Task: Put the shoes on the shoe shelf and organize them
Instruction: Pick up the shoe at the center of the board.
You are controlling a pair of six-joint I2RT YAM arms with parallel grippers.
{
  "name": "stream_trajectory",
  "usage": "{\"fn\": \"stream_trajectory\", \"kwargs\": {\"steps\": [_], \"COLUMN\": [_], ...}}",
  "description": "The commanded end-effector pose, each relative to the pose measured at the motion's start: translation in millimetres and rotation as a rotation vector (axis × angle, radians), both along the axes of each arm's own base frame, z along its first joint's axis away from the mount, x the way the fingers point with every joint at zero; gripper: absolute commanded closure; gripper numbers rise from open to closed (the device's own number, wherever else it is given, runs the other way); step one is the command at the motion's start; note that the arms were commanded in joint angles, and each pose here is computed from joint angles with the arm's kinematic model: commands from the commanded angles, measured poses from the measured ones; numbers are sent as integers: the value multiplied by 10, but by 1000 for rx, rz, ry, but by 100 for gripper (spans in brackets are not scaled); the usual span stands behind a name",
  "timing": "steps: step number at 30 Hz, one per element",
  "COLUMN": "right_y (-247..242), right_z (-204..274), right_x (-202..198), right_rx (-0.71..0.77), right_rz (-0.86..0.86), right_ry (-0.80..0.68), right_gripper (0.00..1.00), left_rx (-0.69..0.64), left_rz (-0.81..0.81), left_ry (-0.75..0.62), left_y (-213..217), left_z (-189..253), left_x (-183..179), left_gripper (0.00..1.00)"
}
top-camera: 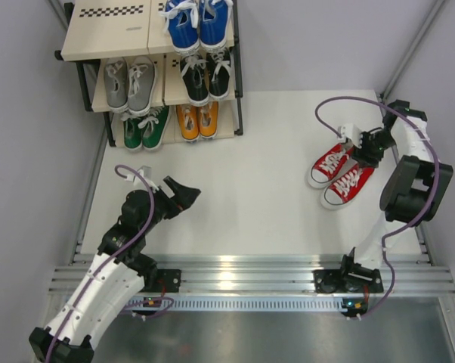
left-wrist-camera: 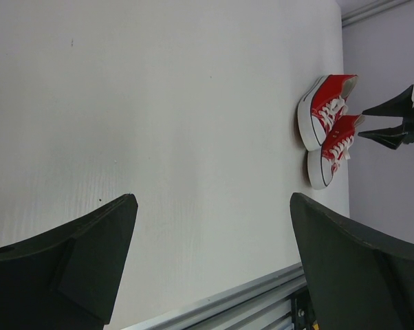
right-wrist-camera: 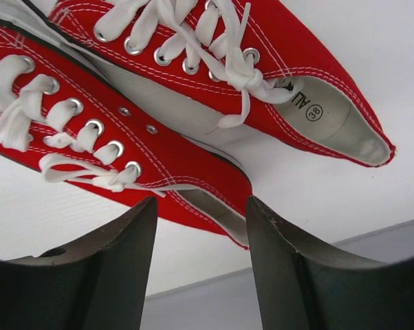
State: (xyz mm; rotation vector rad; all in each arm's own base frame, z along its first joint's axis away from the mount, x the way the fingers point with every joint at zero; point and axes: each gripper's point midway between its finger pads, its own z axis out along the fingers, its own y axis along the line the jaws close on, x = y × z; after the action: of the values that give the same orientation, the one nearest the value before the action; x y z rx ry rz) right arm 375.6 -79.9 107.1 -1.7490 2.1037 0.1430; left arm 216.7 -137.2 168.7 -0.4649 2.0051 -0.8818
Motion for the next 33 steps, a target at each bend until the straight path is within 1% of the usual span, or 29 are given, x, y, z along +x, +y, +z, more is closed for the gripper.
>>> {"fn": "stream_trajectory", "kwargs": {"steps": [1, 4, 6, 11, 13, 14, 15, 17, 18, 21, 22, 24, 25, 26, 27, 28, 29, 30, 31, 32, 33], "right_y": [16, 12, 9, 52, 57, 81, 99, 140, 173, 284, 315, 399, 441, 501, 585, 652, 714, 844, 930, 1021, 1230], "right_z": [-69, -260, -338, -557, -648, -670, -668, -574, -536, -284, -127, 31, 175, 240, 324, 437, 486, 545, 611, 638, 669], "right_x": [185, 183, 216, 200, 160, 119, 91, 36, -17, -297, -413, -554, -616, -726, -758, -814, -844, -839, -834, -835, -779], "right_rx": [-25, -37, -47, -43, -46, -35, -27, -12, 4, 60, 66, 94, 102, 127, 163, 178, 199, 249, 272, 294, 346], "right_rz": [50, 60, 60, 72, 75, 75, 74, 75, 76, 108, 104, 103, 103, 88, 50, 48, 38, -37, -68, -94, -174], "right_ry": [-56, -16, -25, 0, 12, 22, 28, 26, 31, 51, 48, 51, 30, 54, 55, 41, 41, 53, 44, 55, 79], "right_gripper": [47, 52, 55, 59, 68, 78, 85, 97, 100, 100, 100, 100, 100, 100, 100, 100, 100, 100, 100, 100, 100], "left_rx": [-40, -53, -57, -77, -92, -98, -105, -123, -133, -165, -182, -204, -226, -240, -252, -258, -275, -280, -283, -300, -309], "left_rz": [15, 23, 26, 23, 20, 20, 22, 21, 20, 11, 2, -31, -40, -65, -75, -86, -109, -123, -132, -144, -160], "left_ry": [-34, -33, -31, -29, -29, -29, -31, -27, -25, -11, -14, -15, -30, -31, -42, -40, -70, -82, -83, -119, -135], "left_y": [-13, -12, -11, -30, -43, -46, -47, -59, -67, -103, -127, -188, -220, -264, -287, -314, -354, -380, -404, -428, -457], "left_z": [106, 125, 122, 158, 185, 194, 211, 228, 243, 256, 274, 288, 320, 335, 360, 361, 450, 484, 488, 598, 654], "left_x": [46, 48, 50, 43, 31, 30, 28, 18, 13, -8, -10, -32, -10, -25, -14, -3, 6, 16, 35, 59, 65], "left_gripper": [2, 2, 2, 3, 3, 3, 3, 3, 3, 3, 3, 2, 2, 2, 2, 2, 2, 2, 2, 2, 2]}}
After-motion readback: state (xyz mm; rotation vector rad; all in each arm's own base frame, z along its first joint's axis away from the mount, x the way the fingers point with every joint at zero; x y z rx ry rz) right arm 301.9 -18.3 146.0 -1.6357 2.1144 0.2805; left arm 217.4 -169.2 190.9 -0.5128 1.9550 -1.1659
